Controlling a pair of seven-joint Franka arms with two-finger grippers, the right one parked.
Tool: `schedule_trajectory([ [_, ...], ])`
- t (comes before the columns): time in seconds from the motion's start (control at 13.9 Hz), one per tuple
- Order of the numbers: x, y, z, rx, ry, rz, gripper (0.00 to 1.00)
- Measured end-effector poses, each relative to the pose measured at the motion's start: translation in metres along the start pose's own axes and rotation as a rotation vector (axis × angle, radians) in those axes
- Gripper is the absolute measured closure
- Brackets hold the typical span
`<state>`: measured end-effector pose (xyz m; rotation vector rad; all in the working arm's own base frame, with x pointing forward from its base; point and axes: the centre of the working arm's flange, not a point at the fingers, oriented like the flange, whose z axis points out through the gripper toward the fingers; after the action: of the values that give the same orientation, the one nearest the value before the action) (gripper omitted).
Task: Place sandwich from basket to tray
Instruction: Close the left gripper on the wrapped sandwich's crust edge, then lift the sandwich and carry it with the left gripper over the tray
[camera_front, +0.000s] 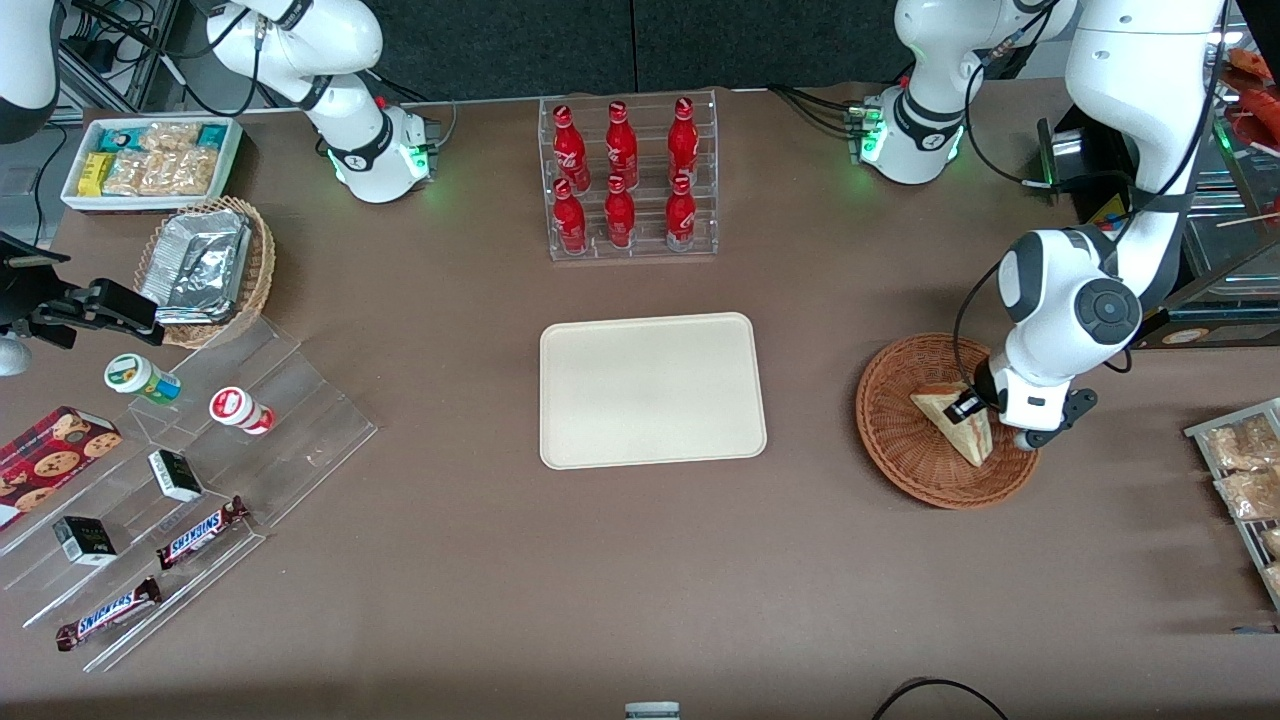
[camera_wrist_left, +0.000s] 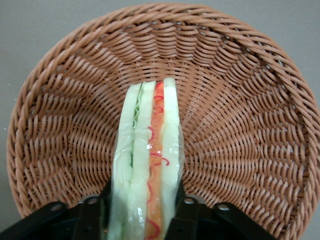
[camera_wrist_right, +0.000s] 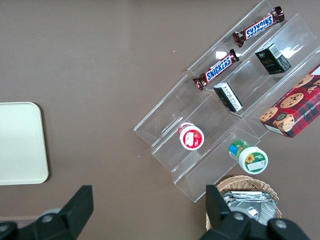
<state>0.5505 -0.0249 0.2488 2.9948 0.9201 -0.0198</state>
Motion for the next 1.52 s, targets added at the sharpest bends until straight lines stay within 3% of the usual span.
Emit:
schedule_trajectory([
  [0.29, 0.001, 0.001, -0.011, 0.011, -0.013, 0.001, 0.72],
  [0.51, 0.005, 0.018, -0.052, 0.036, -0.042, 0.022, 0.84],
  [0.72, -0.013, 0.062, -0.103, 0.066, -0.073, 0.101, 0.84],
  [1.01, -0.080, 0.146, -0.139, 0.069, -0.066, 0.282, 0.84],
  [1.3, -0.170, 0.227, -0.126, 0.070, -0.068, 0.471, 0.84],
  [1.52, -0.220, 0.286, -0.112, 0.047, -0.076, 0.561, 0.84],
])
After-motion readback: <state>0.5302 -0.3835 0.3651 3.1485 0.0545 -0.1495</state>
